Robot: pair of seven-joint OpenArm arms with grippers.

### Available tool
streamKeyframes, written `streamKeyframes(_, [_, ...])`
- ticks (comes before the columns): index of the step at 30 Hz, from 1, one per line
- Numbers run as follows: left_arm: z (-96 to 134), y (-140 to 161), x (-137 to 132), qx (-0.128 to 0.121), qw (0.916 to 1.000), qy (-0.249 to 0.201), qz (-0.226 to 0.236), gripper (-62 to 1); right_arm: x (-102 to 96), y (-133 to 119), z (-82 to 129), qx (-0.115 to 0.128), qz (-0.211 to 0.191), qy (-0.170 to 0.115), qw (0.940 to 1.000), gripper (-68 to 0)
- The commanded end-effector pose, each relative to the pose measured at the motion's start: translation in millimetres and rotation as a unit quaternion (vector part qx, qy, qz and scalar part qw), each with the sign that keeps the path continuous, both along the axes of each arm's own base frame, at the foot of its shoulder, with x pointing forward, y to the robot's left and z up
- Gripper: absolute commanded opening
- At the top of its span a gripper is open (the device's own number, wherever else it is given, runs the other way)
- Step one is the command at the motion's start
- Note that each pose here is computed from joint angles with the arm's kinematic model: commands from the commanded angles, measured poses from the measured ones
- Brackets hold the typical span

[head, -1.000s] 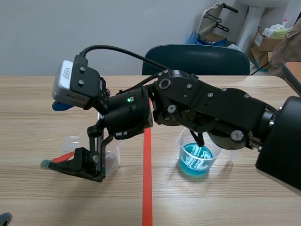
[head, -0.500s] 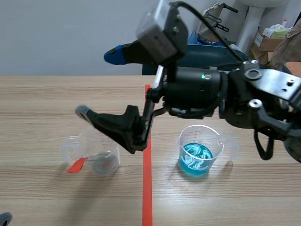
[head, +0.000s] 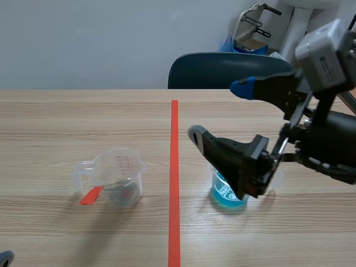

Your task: Do the redox reaction experiment

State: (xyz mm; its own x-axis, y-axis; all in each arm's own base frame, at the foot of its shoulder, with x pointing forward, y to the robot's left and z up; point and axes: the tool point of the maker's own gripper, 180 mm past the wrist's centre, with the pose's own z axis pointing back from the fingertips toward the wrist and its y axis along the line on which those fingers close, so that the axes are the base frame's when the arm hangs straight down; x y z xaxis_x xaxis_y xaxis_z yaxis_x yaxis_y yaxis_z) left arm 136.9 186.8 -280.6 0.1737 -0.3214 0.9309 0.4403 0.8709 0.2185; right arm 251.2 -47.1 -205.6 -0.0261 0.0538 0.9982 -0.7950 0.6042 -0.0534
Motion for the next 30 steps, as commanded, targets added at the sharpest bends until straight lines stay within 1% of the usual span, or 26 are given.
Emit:
streamKeyframes(1, [9.3, -5.0, 4.7, -0.011, 0.9998, -0.017, -0.002, 1.4, -3.7, -4.0, 9.2, 0.014, -0.008, -0.005, 0.9999, 0.4])
streamKeyframes(5, [9.3, -4.4, 4.5, -0.013, 0.9998, -0.017, 0.002, 1.4, -13.6, -23.5, 7.9, 0.011, -0.043, 0.007, 0.9990, 0.4])
streamKeyframes(6, [9.2, -4.6, 4.3, -0.014, 0.9998, -0.017, 0.003, 1.4, -16.3, -26.2, 8.6, 0.013, -0.051, 0.009, 0.9986, 0.4])
streamKeyframes(9, [9.3, -4.6, 3.7, -0.016, 0.9997, -0.017, 0.006, 1.4, -23.7, -34.3, 10.5, 0.030, -0.075, 0.012, 0.9966, 0.4])
streamKeyframes(11, [10.4, -8.2, 3.2, -0.026, 0.9996, -0.015, 0.000, 1.4, -27.9, -37.9, 6.5, 0.024, -0.085, 0.011, 0.9960, 0.4])
streamKeyframes(15, [15.7, -16.0, 5.7, -0.037, 0.9992, -0.014, -0.002, 1.4, -38.9, -37.6, -0.9, 0.013, -0.081, 0.013, 0.9966, 0.4])
streamKeyframes(18, [19.6, -24.1, 8.3, -0.043, 0.9990, -0.008, -0.004, 1.4, -43.9, -35.9, -7.1, -0.010, -0.073, 0.008, 0.9973, 0.4])
streamKeyframes(20, [22.7, -29.9, 10.4, -0.047, 0.9989, -0.004, -0.006, 1.4, -44.7, -35.2, -9.0, -0.019, -0.069, 0.006, 0.9974, 0.4])
streamKeyframes(23, [26.8, -37.5, 13.6, -0.049, 0.9988, 0.003, -0.005, 1.4, -44.7, -35.1, -8.6, -0.020, -0.069, 0.003, 0.9974, 0.4])
streamKeyframes(27, [42.3, -44.7, 20.5, -0.049, 0.9987, -0.013, 0.008, 1.4, -44.7, -35.0, -8.6, -0.021, -0.068, 0.003, 0.9974, 0.4])
streamKeyframes(30, [54.5, -53.3, 25.5, -0.056, 0.9982, -0.020, 0.010, 1.4, -44.8, -34.9, -8.9, -0.021, -0.068, 0.003, 0.9974, 0.4])
